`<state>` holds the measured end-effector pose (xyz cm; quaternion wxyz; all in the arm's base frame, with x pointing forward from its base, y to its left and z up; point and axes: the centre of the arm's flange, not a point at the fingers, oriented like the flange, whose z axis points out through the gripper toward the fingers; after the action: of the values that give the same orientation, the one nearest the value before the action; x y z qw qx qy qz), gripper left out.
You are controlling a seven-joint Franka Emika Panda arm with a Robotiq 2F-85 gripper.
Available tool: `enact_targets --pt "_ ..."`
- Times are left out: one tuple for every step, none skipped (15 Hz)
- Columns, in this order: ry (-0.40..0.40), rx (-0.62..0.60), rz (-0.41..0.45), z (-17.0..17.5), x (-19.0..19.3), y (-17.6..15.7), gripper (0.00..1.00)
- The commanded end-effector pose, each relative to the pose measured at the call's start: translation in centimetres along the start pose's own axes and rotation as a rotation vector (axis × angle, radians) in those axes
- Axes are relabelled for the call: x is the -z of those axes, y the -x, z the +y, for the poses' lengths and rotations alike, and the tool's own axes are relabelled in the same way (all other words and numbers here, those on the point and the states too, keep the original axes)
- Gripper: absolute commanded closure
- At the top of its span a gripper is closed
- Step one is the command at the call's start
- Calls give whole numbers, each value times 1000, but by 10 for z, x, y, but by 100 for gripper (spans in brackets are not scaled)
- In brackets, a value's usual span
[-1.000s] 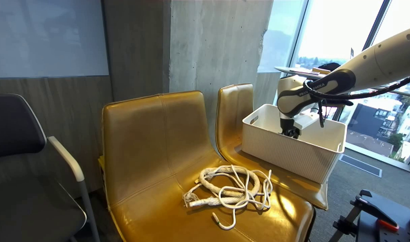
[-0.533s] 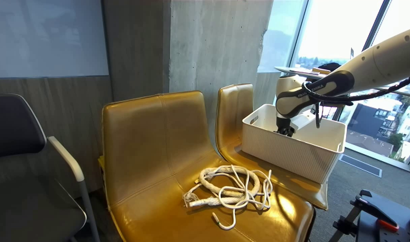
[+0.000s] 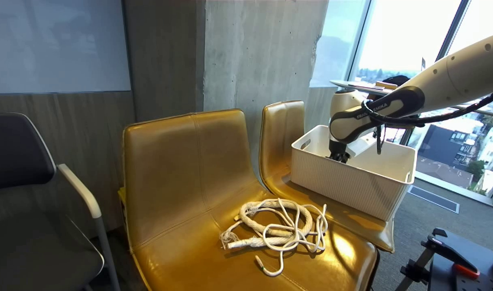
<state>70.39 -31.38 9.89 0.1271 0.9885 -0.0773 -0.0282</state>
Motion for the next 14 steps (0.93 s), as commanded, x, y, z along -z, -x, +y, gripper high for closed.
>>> enact_targets --pt "54 72 66 4 8 -3 0" --pt "67 95 74 6 7 -1 0" --pt "76 116 78 8 5 0 0" --pt "76 134 76 8 -1 3 0" --pt "80 149 71 8 -6 6 0" --pt "79 164 62 7 -12 9 0" --pt "79 175 59 6 -17 12 0" --pt "76 183 57 4 -21 14 0" --pt "71 189 55 3 -24 15 0" --pt "69 193 52 3 -27 16 0" --pt "67 196 50 3 -29 17 0" --pt "68 195 50 2 -30 18 25" --pt "72 196 51 3 -29 17 26" --pt "79 195 51 4 -29 17 32"
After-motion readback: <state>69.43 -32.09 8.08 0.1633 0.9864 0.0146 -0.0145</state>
